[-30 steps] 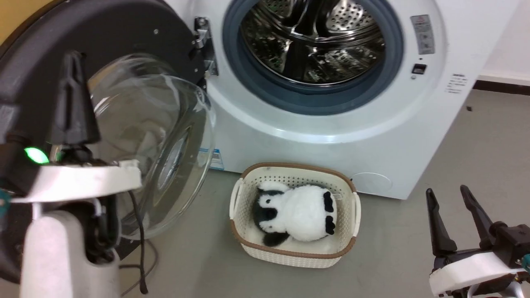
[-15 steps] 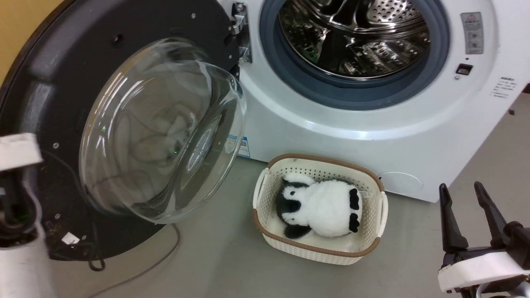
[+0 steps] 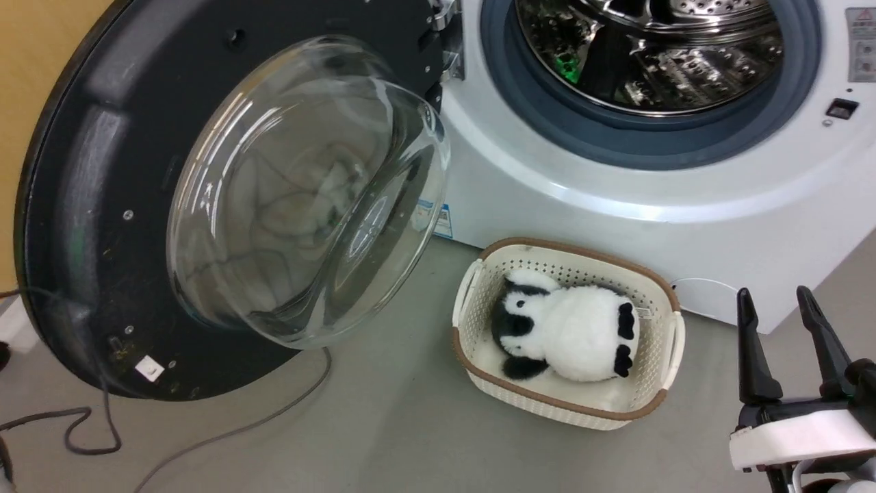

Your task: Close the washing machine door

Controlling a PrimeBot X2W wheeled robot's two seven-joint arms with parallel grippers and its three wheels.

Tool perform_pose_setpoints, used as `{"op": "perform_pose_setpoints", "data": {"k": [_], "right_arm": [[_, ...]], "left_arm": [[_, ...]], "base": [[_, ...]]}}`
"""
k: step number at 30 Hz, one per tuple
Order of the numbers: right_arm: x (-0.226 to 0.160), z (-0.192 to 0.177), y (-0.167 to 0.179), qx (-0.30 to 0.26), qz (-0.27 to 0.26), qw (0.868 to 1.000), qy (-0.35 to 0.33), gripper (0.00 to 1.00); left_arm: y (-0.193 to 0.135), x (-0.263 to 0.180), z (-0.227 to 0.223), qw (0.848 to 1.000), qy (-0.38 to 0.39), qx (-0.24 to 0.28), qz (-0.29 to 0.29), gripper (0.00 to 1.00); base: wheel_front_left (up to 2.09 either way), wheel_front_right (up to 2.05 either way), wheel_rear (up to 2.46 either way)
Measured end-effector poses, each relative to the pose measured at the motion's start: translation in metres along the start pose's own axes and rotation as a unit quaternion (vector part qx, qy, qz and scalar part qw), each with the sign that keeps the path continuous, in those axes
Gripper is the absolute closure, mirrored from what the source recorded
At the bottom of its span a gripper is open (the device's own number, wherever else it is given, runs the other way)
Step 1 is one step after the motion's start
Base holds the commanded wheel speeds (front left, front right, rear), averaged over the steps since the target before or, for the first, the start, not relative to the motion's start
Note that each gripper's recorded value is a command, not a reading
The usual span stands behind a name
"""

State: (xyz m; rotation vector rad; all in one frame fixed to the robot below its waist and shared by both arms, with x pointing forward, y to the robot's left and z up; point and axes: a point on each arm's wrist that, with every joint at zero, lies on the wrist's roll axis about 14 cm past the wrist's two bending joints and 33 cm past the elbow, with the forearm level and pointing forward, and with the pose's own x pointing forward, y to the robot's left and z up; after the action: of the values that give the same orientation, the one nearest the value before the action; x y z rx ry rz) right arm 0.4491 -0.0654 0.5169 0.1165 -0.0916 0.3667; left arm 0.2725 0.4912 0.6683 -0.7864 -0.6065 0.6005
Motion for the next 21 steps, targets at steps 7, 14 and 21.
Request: {"op": "perform_pose_setpoints", "data": {"k": [7, 14, 21], "right_arm": [[0.01, -0.007, 0.007, 0.008, 0.011, 1.0, -0.002, 0.0], [0.026, -0.019, 0.021, 0.019, 0.033, 0.999, -0.001, 0.0], [0.033, -0.023, 0.03, 0.027, 0.044, 0.999, -0.007, 0.0]], "left_arm": [[0.038, -0.007, -0.006, 0.998, 0.037, -0.039, 0.043, 1.0], [0.082, -0.026, -0.035, 0.986, 0.105, -0.083, 0.096, 1.0], [0.076, -0.043, -0.058, 0.975, 0.164, -0.123, 0.085, 1.0]], "base": [[0.0, 0.0, 0.0], [0.0, 0.0, 0.0], [0.0, 0.0, 0.0]]}}
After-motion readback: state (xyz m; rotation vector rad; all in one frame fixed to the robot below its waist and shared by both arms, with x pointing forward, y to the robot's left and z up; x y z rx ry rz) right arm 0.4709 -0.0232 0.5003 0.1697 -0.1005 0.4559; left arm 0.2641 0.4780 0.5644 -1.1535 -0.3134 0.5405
